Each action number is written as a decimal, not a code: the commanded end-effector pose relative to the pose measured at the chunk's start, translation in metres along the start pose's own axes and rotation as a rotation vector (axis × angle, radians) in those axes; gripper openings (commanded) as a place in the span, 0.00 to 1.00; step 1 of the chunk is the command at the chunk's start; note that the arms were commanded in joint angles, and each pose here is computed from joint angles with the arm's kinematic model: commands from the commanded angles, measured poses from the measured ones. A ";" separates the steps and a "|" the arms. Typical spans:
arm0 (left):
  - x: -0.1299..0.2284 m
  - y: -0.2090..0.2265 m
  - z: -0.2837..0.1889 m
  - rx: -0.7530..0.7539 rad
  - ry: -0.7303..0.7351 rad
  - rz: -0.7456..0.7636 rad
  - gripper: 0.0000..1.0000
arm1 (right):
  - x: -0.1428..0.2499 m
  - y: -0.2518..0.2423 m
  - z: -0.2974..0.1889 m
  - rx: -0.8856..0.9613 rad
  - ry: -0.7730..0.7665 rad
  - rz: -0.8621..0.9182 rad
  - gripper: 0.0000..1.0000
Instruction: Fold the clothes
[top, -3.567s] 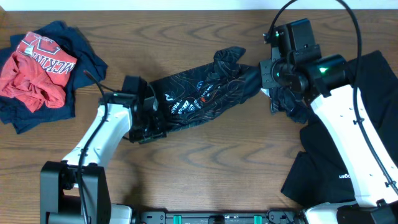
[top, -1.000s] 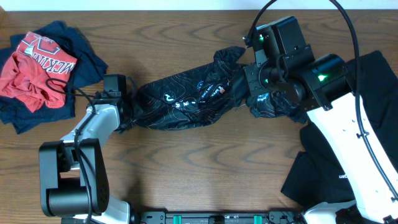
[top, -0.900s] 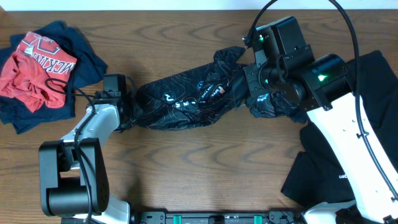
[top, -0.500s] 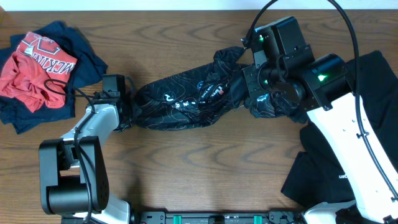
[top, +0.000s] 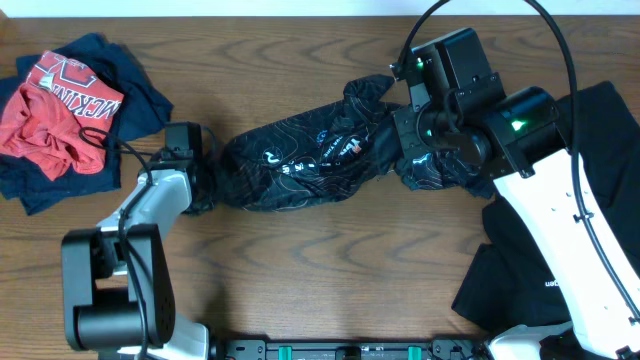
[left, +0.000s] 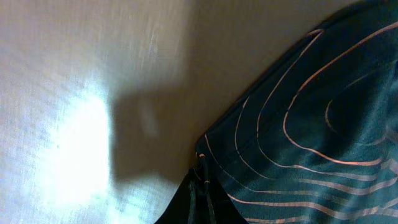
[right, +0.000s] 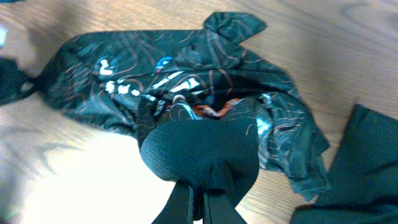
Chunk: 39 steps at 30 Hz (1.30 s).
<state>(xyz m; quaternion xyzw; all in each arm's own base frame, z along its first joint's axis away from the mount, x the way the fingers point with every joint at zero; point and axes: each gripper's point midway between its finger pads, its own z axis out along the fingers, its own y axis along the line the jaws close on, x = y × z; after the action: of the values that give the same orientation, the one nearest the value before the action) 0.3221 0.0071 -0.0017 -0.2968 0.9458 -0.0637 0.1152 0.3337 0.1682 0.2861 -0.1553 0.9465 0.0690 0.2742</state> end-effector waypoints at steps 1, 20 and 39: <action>0.002 -0.002 -0.023 0.020 -0.020 0.031 0.06 | -0.011 -0.020 -0.011 0.083 -0.053 0.023 0.01; -0.044 -0.008 -0.322 0.241 -0.801 -0.023 0.05 | -0.057 -0.116 -0.055 0.404 -0.270 0.150 0.01; -0.039 0.018 -0.460 0.305 -1.166 -0.137 0.06 | -0.064 -0.117 -0.252 0.423 -0.686 0.243 0.01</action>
<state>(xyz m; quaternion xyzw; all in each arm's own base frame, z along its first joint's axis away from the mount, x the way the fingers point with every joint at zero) 0.2344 0.0579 0.4269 -0.3066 0.7109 -0.0523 0.6308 0.3169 0.0324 0.5121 0.0293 0.8174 -0.0468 0.5734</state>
